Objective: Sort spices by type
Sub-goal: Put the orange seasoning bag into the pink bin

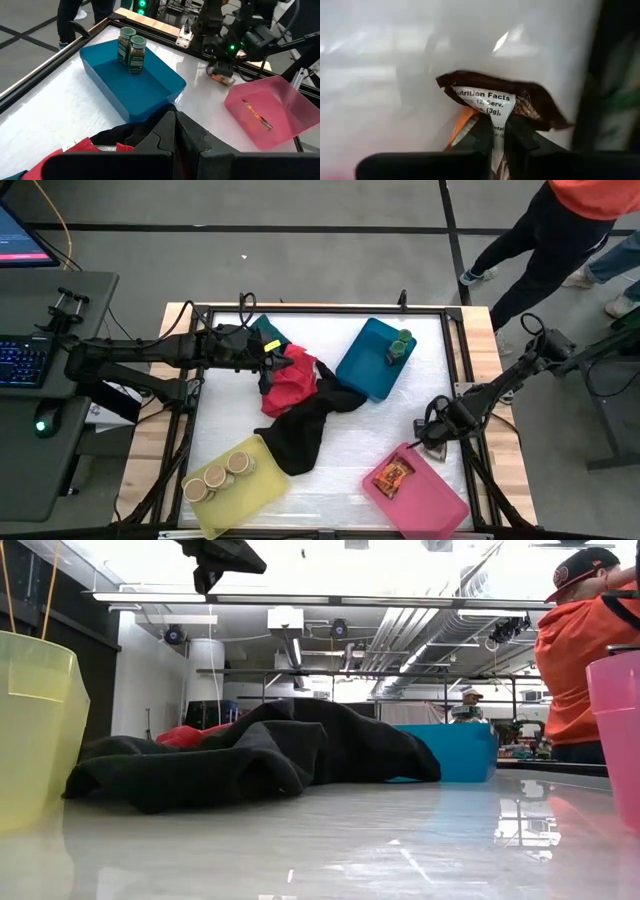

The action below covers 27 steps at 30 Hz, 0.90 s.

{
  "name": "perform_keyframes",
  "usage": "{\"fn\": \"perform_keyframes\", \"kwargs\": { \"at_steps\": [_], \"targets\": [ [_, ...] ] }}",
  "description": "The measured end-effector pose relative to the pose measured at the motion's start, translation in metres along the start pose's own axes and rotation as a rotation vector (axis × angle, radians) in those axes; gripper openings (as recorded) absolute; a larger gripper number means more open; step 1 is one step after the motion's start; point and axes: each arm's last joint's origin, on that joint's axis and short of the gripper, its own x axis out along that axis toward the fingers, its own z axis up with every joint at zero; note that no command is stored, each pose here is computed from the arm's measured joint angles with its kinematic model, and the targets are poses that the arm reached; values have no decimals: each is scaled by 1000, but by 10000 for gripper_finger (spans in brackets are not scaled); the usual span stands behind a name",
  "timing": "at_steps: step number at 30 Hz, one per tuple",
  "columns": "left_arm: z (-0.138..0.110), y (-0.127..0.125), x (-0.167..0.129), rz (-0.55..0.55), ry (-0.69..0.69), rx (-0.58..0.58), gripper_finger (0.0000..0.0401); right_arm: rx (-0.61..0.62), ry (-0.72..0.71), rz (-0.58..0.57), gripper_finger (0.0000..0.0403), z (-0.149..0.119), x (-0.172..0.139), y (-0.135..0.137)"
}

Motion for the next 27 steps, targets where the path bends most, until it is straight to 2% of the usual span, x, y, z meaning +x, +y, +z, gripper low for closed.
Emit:
{"fn": "perform_keyframes", "kwargs": {
  "at_steps": [1,3,6,8,12,14,16,18,20,27],
  "targets": [
    [0,0,0,4,-1,0,0,-18,-41,-6,21,1,-4,0],
    [0,0,0,13,-4,4,0,-38,-102,-22,22,0,-18,0],
    [0,0,0,17,-5,13,0,-84,-177,39,30,-4,-44,7],
    [0,0,0,17,-6,16,0,-142,-225,153,19,-10,-65,17],
    [0,0,0,17,-5,15,0,-347,-286,485,14,-30,-116,41],
    [0,0,0,17,-5,11,0,-445,-258,639,21,-44,-139,53],
    [0,0,0,17,-5,7,0,-542,-184,710,19,-60,-153,64],
    [0,0,0,17,-5,7,0,-639,-78,671,11,-78,-155,74],
    [0,0,0,17,-5,-3,0,-710,2,569,10,-96,-145,83],
    [0,0,0,17,-5,-20,0,-849,197,215,34,-147,-78,103]
  ]
}}
